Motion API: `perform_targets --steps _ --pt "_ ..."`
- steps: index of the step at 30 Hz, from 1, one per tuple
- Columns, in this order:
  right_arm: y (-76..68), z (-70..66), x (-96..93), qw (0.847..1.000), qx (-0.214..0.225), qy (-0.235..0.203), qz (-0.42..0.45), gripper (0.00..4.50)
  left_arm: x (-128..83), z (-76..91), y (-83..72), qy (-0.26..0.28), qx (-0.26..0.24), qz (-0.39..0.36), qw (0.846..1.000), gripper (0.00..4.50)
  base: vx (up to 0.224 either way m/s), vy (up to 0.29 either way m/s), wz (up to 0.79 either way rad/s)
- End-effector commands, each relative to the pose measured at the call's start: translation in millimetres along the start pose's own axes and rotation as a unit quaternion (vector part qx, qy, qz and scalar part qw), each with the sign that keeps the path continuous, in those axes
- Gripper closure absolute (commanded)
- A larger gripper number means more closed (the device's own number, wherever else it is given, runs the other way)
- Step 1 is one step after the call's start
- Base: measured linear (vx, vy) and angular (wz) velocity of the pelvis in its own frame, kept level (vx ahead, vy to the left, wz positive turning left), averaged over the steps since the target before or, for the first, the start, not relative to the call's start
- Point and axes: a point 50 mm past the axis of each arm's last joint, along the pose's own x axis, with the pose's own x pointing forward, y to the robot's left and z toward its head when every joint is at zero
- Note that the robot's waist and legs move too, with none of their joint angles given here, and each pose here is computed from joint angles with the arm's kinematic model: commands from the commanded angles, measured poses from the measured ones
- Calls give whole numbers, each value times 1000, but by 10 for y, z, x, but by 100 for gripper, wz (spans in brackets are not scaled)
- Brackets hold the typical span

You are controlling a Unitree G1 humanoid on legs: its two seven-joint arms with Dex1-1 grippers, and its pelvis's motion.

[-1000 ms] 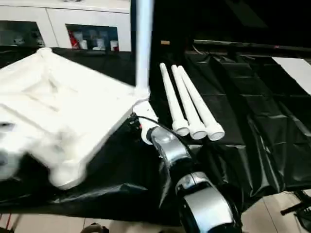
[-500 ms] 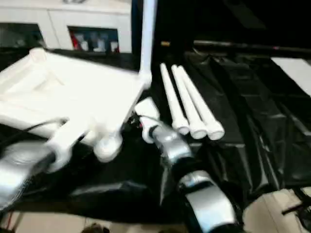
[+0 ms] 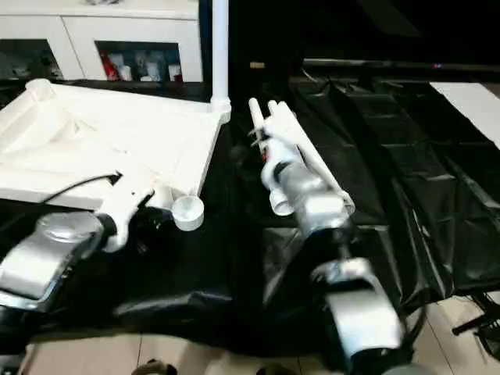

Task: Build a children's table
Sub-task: Pick table leg

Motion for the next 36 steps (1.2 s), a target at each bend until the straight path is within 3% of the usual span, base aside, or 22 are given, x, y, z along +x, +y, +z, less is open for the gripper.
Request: perform_targets --steps 1,8,14,16,24,25,29,31,36 --pt "-34 -9 18 1000 10 23 -12 6 -42 89 -15 -25 8 -17 1000 345 0 0 0" --pt "-49 9 84 998 19 64 -20 0 -137 256 -227 -71 -10 -109 991 274 0 0 0" --pt "-52 -47 110 994 23 99 -44 0 -152 220 -288 -57 0 -116 992 224 0 0 0" --pt "-41 -142 112 990 31 132 -47 0 -160 190 -287 -42 7 -112 993 208 0 0 0" --pt "6 -352 92 978 48 201 -39 0 -173 188 -293 -34 12 -111 993 142 0 0 0" --pt "19 -373 87 975 55 211 -35 30 -175 197 -292 -35 15 -110 993 131 0 0 0" --pt "12 -379 79 973 60 220 -41 43 -180 204 -297 -34 17 -111 993 97 0 0 0" --pt "-1 -392 68 970 64 229 -41 81 -183 208 -307 -33 17 -113 993 77 0 0 0" --pt "8 -413 57 968 60 241 -27 122 -180 214 -316 -33 19 -115 993 33 0 0 0"
